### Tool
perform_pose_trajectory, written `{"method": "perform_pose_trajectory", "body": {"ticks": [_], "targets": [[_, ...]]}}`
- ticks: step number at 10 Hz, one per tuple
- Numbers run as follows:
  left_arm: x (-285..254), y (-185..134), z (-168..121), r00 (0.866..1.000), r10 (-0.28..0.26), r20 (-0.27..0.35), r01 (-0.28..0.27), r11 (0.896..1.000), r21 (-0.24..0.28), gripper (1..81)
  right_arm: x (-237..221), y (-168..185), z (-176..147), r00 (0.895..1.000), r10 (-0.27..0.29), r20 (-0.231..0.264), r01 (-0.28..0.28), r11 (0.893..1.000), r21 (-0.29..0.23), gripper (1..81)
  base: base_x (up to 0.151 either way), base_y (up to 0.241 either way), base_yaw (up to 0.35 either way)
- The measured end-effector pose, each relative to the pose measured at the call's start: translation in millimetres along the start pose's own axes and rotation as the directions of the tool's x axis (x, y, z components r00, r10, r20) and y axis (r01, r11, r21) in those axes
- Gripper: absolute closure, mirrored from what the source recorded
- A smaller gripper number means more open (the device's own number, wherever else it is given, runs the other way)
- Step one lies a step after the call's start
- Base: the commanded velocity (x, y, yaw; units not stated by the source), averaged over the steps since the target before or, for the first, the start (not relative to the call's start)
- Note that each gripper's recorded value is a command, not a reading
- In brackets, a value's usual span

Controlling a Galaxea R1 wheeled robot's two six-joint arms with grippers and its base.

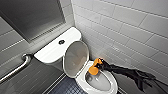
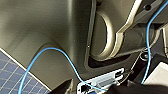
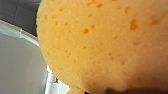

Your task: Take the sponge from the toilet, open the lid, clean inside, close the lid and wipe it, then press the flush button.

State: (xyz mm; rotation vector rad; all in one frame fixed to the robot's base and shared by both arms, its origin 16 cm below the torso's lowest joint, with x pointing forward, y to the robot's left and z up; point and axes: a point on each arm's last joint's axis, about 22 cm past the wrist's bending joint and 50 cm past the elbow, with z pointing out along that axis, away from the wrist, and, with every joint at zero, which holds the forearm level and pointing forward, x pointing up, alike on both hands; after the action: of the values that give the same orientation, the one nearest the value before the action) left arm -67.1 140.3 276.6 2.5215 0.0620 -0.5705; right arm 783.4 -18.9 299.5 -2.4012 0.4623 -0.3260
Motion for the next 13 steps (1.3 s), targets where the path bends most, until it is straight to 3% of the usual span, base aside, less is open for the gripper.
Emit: {"method": "perform_pose_trajectory", "body": {"ticks": [2,3,6,9,13], "targets": [[-7,1,0,1.000,-0.005,0.008,0.005,1.000,-0.002,1.0,6,9,0,0.988,0.153,-0.023,-0.153,0.988,-0.017,81.1,0.000,0.000,0.000],[-7,3,1,1.000,-0.005,0.010,0.005,1.000,-0.003,1.0,7,10,1,0.983,0.181,-0.027,-0.181,0.983,-0.020,81.1,0.000,0.000,0.000],[-6,11,5,1.000,-0.005,0.006,0.005,1.000,-0.015,1.0,1,5,1,0.981,0.192,-0.021,-0.192,0.981,0.008,81.1,0.000,0.000,0.000],[-5,11,4,1.000,-0.004,0.005,0.004,1.000,-0.015,1.0,-20,5,-7,0.984,0.173,0.035,-0.174,0.984,0.037,81.1,0.000,0.000,0.000],[-4,21,9,1.000,-0.004,0.004,0.004,1.000,-0.028,1.0,-32,52,-33,0.984,0.172,0.048,-0.174,0.984,0.032,81.1,0.000,0.000,0.000]]}}
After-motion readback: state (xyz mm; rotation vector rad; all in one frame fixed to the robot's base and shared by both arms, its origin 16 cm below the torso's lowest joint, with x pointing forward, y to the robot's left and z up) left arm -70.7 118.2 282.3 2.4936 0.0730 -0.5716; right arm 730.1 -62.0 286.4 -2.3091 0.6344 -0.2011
